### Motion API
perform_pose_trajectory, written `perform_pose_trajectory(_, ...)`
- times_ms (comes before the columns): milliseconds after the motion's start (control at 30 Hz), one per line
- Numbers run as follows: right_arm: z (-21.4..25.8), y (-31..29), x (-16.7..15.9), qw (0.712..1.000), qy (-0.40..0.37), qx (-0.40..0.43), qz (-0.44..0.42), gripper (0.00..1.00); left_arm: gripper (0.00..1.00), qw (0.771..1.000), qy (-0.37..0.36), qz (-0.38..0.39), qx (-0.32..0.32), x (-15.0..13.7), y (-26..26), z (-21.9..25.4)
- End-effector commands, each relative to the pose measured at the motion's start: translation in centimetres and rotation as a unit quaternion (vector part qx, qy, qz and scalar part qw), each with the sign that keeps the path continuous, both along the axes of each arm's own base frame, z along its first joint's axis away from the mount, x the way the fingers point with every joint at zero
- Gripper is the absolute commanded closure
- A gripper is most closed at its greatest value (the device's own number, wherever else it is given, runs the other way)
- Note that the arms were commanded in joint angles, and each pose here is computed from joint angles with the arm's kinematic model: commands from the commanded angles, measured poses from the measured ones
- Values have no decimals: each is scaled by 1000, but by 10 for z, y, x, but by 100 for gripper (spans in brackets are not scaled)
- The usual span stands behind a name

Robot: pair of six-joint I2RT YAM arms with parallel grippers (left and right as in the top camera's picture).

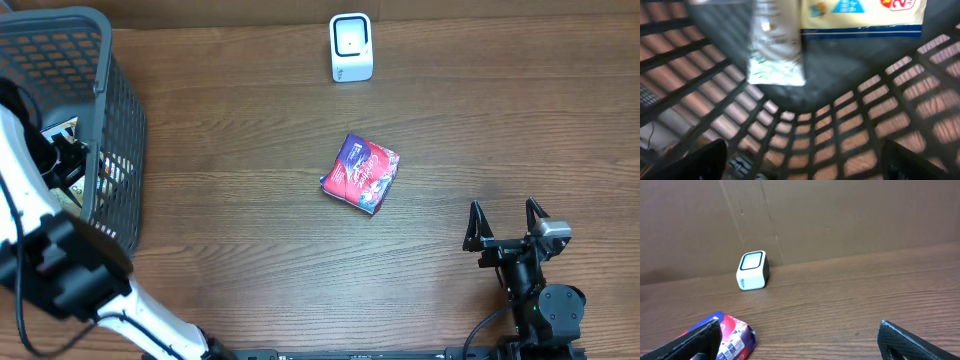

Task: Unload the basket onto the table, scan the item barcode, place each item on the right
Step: 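Lower the left gripper into the basket and grasp the yellow snack bag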

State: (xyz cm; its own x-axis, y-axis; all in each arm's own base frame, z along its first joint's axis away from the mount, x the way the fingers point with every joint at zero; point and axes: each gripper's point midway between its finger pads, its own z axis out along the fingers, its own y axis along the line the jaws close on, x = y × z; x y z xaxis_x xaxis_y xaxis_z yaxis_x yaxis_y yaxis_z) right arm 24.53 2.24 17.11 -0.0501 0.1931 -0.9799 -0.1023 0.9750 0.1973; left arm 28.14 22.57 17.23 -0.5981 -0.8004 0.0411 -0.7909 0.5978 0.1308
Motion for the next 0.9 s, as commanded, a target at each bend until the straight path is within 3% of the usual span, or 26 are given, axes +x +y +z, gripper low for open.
perform_pose_trajectory(0, -1, -2, 0, 1000, -4, -2, -6, 0, 12, 999, -41, -1, 19, -25, -19, 40)
perform_pose_trajectory(100, -1, -2, 0, 1000, -4, -2, -6, 0, 18, 997, -69, 8, 40, -33, -17, 54)
perform_pose_trajectory(200, -1, -2, 0, 1000, -4, -2, -6, 0, 43, 995, -86, 21, 49, -40, -14, 65)
perform_pose_trajectory(400, -1, -2, 0, 1000, -4, -2, -6, 0, 51, 998, -52, 29, 25, -58, -19, 52)
perform_pose_trajectory(467, -1, -2, 0, 1000, -4, -2, -6, 0, 68, 999, -33, 30, 6, -63, -24, 35)
perform_pose_trajectory(600, -1, -2, 0, 1000, -4, -2, -6, 0, 80, 999, -4, 32, -15, -72, -31, 13)
perform_pose_trajectory(667, -1, -2, 0, 1000, -4, -2, -6, 0, 93, 999, -2, 33, -17, -72, -31, 10)
perform_pose_trajectory(833, -1, -2, 0, 1000, -4, -2, -6, 0, 94, 999, -23, 32, 0, -67, -27, 19)
perform_pose_trajectory(867, -1, -2, 0, 1000, -4, -2, -6, 0, 83, 999, -35, 32, 9, -63, -24, 23)
